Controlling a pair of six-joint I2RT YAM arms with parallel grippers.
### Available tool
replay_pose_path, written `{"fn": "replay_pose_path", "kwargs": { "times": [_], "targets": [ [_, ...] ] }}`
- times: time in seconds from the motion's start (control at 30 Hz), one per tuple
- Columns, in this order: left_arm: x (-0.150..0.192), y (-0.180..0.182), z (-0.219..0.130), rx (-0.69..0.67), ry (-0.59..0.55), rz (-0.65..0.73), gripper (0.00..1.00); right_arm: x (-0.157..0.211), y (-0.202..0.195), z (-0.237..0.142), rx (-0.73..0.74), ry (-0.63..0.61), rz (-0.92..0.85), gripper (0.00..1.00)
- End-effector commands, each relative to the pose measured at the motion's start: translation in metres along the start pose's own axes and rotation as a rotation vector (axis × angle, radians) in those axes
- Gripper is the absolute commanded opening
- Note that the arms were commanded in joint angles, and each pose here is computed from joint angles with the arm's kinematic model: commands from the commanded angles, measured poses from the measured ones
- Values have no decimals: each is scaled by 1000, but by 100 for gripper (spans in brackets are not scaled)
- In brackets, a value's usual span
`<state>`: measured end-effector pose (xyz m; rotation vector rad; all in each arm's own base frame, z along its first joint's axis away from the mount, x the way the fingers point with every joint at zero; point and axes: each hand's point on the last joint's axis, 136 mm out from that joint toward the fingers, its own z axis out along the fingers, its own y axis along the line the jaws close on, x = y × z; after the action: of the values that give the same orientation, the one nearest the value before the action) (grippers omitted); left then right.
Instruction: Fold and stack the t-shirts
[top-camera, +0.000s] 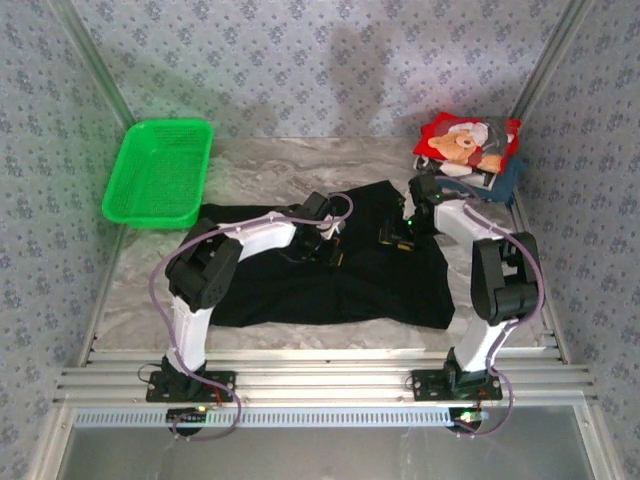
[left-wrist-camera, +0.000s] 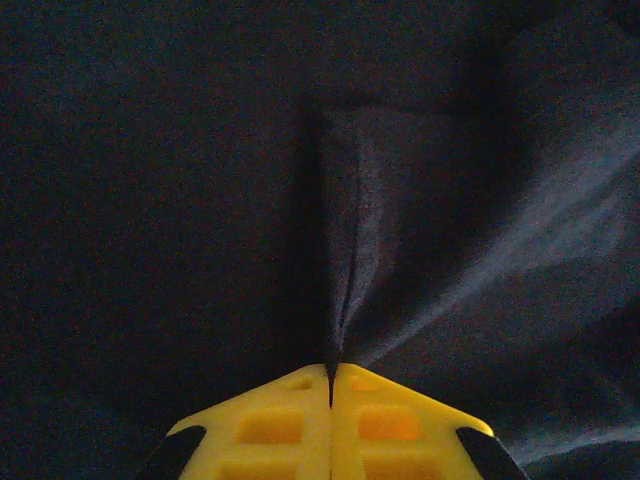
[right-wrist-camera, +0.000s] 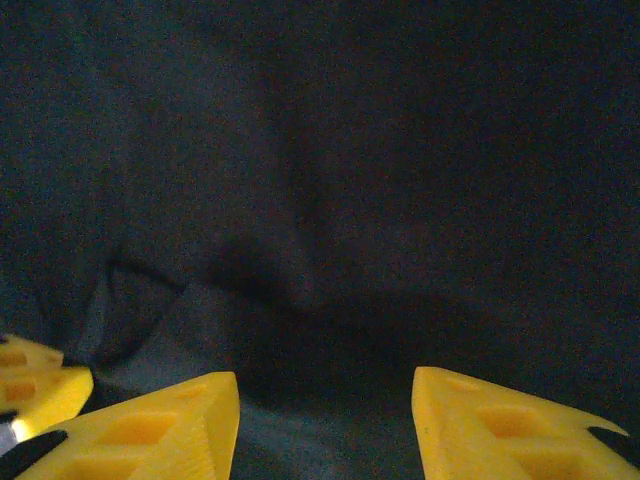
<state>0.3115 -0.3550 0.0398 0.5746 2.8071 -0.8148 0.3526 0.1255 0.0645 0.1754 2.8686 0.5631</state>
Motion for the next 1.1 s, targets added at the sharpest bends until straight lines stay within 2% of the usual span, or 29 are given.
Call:
{"fn": "replay_pose_path", "kwargs": {
  "times": [0.0,0.17,0.27,0.33,0.47,0.67,0.83,1.07],
  "targets": [
    [-19,-29,-22,103,-91,15,7,17,0,2,-4,8,90,46],
    [-20,-45,-28,170,-121,28,7,37,-18,14,38,-5,165,43],
    [-19,-58,-31,252,-142,34,8,49,-29,25,89,26,191,38],
    [-16,-70,-32,338,-140,31,13,58,-38,31,134,55,212,32],
    [-14,-82,-31,440,-129,13,25,70,-50,34,210,83,217,27],
    [-35,-81,-38,477,-183,-47,37,84,-59,34,278,109,200,24],
    [-28,-79,-4,432,-21,-45,38,84,-55,34,267,106,193,24],
    [-16,-47,13,322,39,-65,38,81,-51,30,254,100,172,24]
  ]
}}
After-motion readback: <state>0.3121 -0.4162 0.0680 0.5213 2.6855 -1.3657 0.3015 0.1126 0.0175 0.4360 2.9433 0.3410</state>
